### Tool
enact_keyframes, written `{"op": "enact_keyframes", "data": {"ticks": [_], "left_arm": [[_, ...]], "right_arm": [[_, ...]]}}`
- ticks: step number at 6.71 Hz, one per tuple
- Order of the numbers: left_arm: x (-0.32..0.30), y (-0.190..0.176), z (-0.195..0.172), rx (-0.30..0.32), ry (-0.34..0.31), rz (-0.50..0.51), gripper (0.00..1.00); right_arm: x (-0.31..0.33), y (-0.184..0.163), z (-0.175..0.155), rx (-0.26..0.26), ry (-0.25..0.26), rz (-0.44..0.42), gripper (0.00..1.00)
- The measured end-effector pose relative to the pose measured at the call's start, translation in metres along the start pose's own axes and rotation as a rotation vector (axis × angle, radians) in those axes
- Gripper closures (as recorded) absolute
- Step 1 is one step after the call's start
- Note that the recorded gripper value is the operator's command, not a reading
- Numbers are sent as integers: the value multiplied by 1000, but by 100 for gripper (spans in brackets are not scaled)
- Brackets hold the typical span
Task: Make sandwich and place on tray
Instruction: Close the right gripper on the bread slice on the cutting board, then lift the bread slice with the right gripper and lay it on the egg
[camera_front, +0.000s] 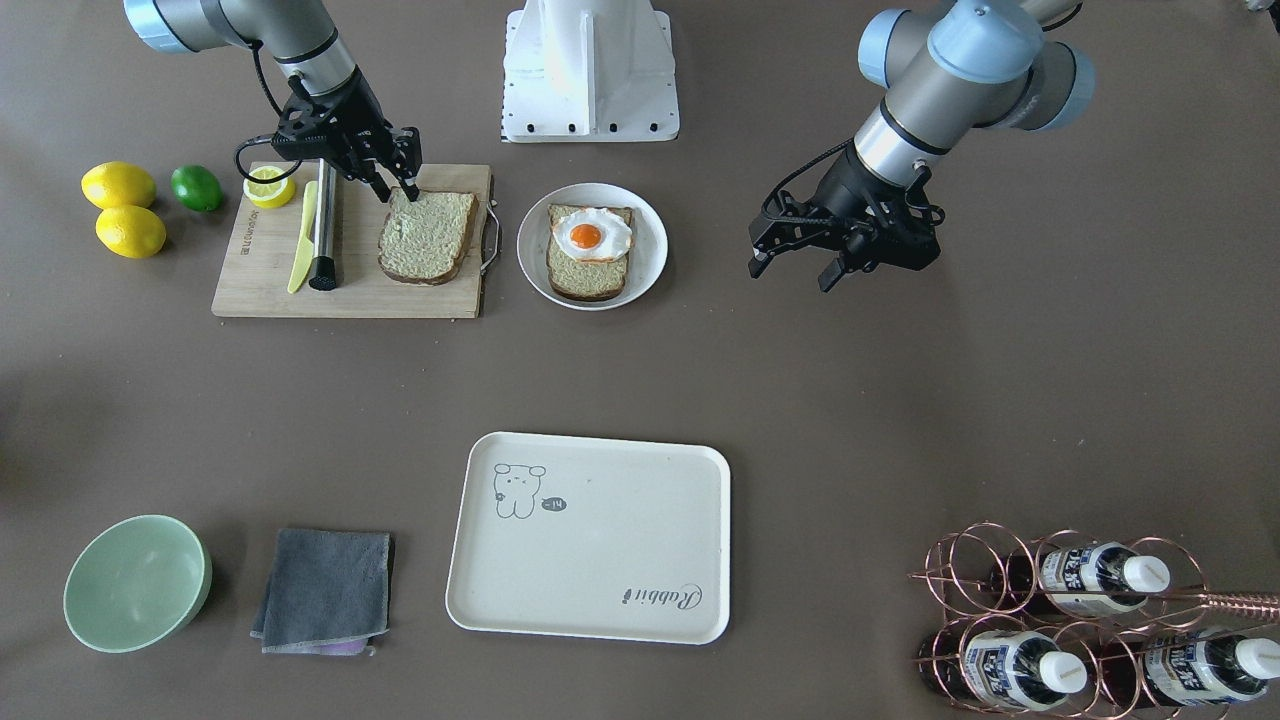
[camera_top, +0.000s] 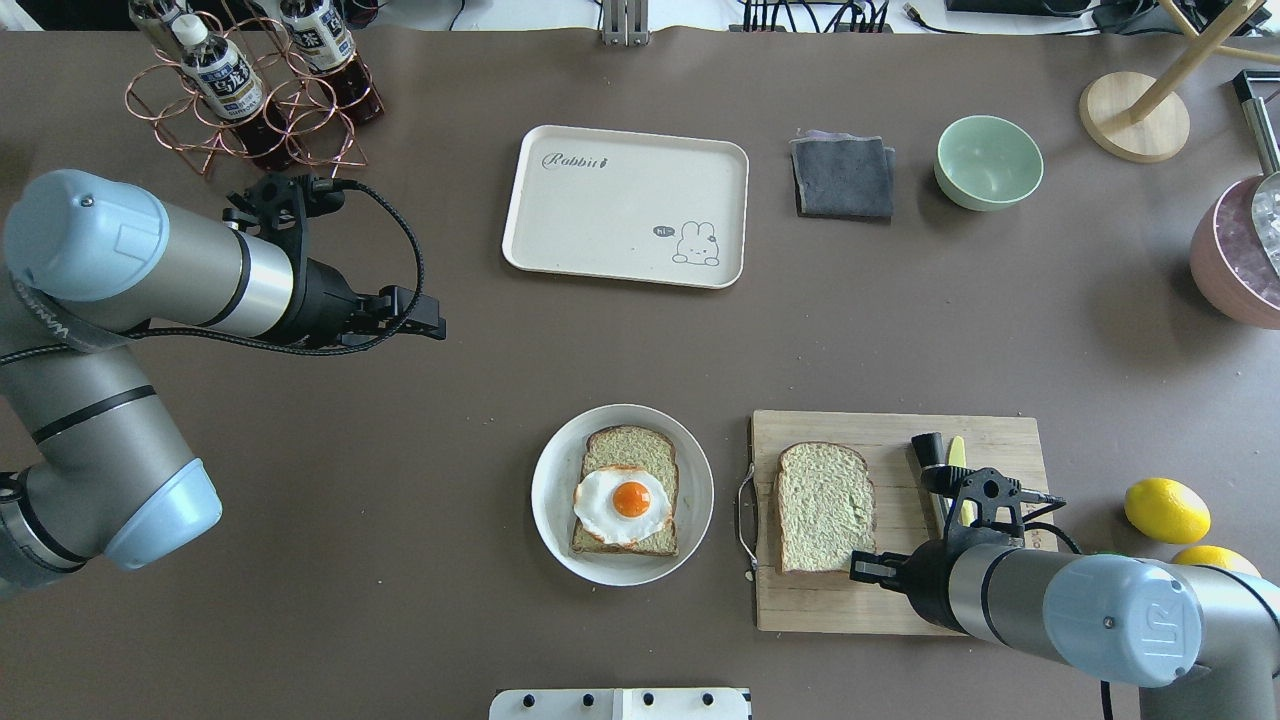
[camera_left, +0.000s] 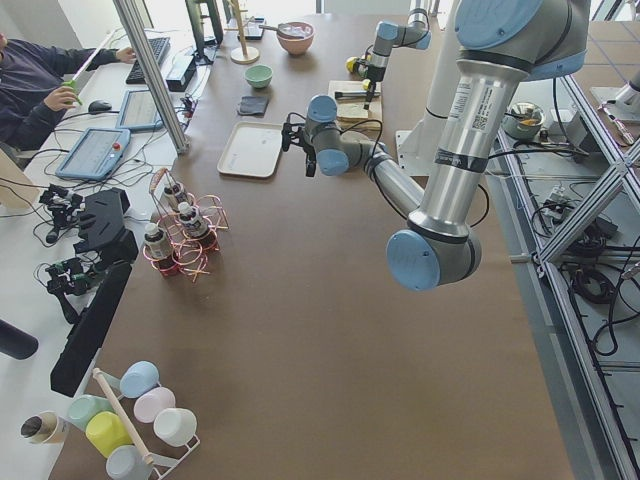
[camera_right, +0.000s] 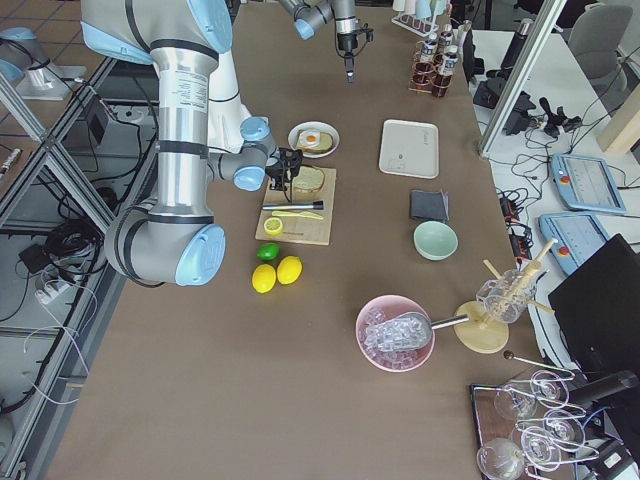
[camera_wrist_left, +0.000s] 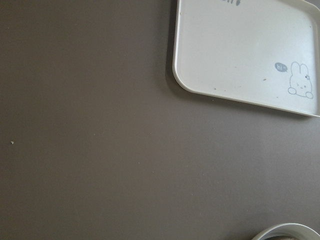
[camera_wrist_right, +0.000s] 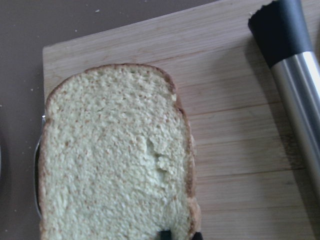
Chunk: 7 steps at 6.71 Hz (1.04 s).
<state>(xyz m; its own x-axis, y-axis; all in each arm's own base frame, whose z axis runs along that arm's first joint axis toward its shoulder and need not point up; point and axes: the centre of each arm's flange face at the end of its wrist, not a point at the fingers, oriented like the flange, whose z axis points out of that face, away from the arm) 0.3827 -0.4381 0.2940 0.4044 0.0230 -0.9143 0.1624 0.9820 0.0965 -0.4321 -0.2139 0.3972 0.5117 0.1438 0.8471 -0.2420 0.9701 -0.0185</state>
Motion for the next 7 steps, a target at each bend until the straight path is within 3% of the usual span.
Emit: {"op": "enact_keyframes", "data": {"ticks": [3, 6, 7], "left_arm": [[0, 0, 0, -1, 0, 1, 2], [0, 0, 0, -1, 0, 1, 2], [1, 0, 1, -2, 1, 1, 2]], "right_arm": [[-10, -18, -21, 1, -37, 22, 100], [-50, -66, -73, -54, -134, 83, 100], [-88, -72, -76, -61, -138, 88, 100]]}}
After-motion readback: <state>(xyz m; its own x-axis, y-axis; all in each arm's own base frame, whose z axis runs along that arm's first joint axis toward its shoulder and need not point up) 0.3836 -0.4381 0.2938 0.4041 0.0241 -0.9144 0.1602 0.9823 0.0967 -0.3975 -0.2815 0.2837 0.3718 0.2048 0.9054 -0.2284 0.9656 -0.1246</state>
